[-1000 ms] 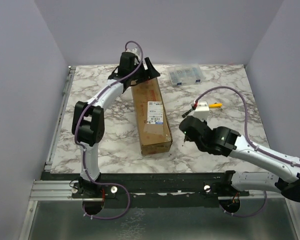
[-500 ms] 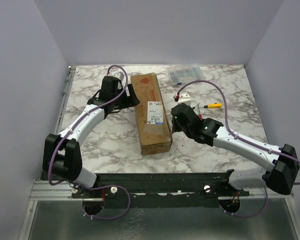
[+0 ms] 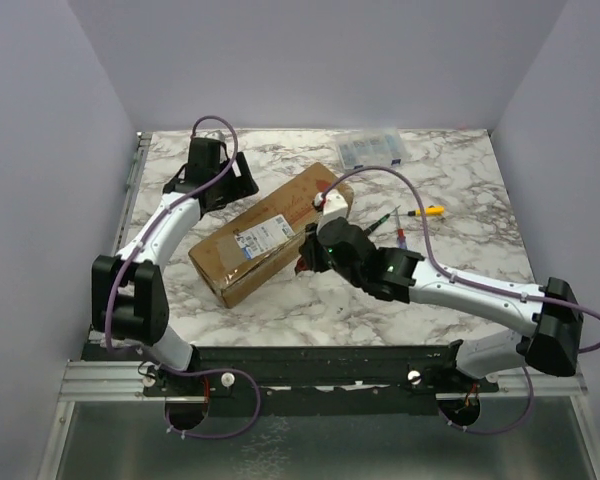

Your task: Unpack the express box

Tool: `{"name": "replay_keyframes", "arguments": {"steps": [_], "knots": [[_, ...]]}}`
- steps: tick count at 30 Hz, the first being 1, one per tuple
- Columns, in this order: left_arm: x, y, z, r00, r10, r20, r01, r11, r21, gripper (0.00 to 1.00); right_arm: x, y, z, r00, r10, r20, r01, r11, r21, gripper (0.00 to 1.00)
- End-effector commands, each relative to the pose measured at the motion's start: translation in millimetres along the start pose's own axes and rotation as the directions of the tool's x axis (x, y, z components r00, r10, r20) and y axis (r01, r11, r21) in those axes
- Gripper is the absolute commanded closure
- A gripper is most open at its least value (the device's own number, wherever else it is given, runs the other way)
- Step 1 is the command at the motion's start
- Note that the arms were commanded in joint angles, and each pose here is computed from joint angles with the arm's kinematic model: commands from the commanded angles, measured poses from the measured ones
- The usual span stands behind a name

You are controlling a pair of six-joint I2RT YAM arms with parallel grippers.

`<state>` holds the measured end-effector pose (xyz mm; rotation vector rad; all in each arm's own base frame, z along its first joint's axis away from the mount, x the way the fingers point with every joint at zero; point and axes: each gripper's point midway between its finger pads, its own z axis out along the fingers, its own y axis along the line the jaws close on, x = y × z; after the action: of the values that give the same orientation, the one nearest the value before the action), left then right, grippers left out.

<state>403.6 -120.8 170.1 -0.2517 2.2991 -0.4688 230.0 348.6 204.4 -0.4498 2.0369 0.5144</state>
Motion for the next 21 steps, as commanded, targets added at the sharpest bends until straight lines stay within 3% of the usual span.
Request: {"name": "replay_keyframes", "arguments": {"steps": [1,5,12,16,21], "knots": [[-17.6,-9.6,36.2,0.998,-0.057,-0.037,0.058,0.998,0.024,0.17,-32.3,-70.7,-11.2,0.995,0.042,0.091,-0.057,0.984,0.170,1.00],[-22.7,-36.5,55.3,0.992,-0.097,-0.079,0.106,0.988,0.109,0.21,-57.2,-137.2,-24.8,0.989,0.045,0.140,-0.086,0.950,0.301,1.00],[-34.2,-99.9,-16.6,0.983,0.163,0.083,-0.177,0.959,0.221,0.22,-115.2,-228.2,-36.5,0.975,0.062,0.213,-0.150,0.894,0.422,1.00],[15.0,-117.5,-62.5,0.971,0.237,0.037,-0.234,0.897,0.376,0.22,-153.5,-246.6,-17.1,0.955,0.129,0.267,-0.216,0.920,0.327,1.00],[114.8,-135.8,-109.1,0.944,0.316,-0.094,-0.216,0.808,0.549,0.26,-198.7,-233.6,31.2,0.942,0.135,0.306,-0.196,0.964,0.179,1.00]]}}
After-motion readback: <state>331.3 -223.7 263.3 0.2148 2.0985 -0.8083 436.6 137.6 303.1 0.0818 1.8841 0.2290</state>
